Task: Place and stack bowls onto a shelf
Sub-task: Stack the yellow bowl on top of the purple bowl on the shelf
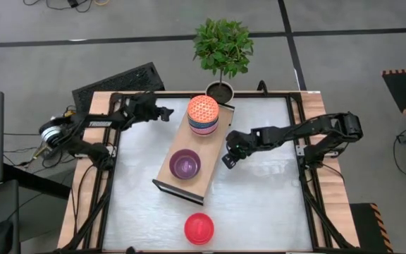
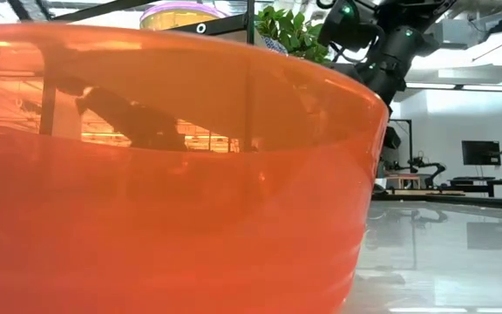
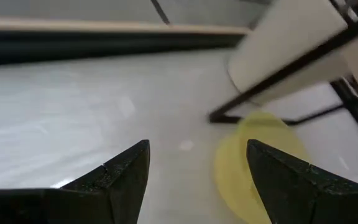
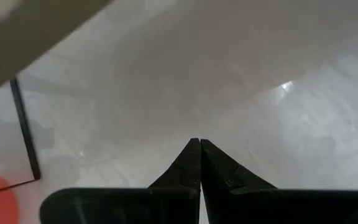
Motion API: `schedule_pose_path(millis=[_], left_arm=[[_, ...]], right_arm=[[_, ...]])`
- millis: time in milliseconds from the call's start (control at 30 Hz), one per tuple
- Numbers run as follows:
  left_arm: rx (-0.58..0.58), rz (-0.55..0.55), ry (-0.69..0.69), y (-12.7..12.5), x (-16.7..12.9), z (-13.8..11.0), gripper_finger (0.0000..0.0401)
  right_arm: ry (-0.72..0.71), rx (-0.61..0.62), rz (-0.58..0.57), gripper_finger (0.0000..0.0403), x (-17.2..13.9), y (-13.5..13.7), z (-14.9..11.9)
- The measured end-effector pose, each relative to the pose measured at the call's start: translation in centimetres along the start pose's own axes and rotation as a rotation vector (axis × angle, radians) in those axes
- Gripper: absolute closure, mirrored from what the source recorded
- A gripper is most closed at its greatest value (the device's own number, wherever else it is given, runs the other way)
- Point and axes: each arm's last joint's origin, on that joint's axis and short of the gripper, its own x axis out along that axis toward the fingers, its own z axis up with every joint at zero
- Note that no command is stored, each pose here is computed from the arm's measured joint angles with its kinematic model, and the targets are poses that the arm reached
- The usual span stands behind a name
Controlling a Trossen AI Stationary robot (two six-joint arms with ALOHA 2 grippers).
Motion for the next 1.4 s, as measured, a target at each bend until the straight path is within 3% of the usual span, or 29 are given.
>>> schedule_pose_path(millis=[333,767,1133,1333,1400], left_arm=[[-0.050,-0.146,0.128,0.3,4.6,-0.6,0.0149],[-0.011,-0.109,0.180,0.3,5.2,-2.0,0.0158],[0.061,-0.014,0.231,0.2,5.2,-3.2,0.0283],[0.024,-0.031,0.247,0.1,5.2,-3.3,0.0384],[-0.002,-0.040,0.252,0.0,5.2,-3.3,0.0394]], right_arm=[[0.010,-0.034,-0.005,0.0378,0.0,0.1,-0.3],[0.007,-0.054,-0.011,0.0378,0.0,0.0,-0.1],[0.000,-0.029,-0.009,0.0378,0.0,-0.1,0.0],[0.006,-0.039,-0.002,0.0378,0.0,0.2,-0.2],[0.008,-0.045,0.001,0.0378,0.0,0.3,-0.4]])
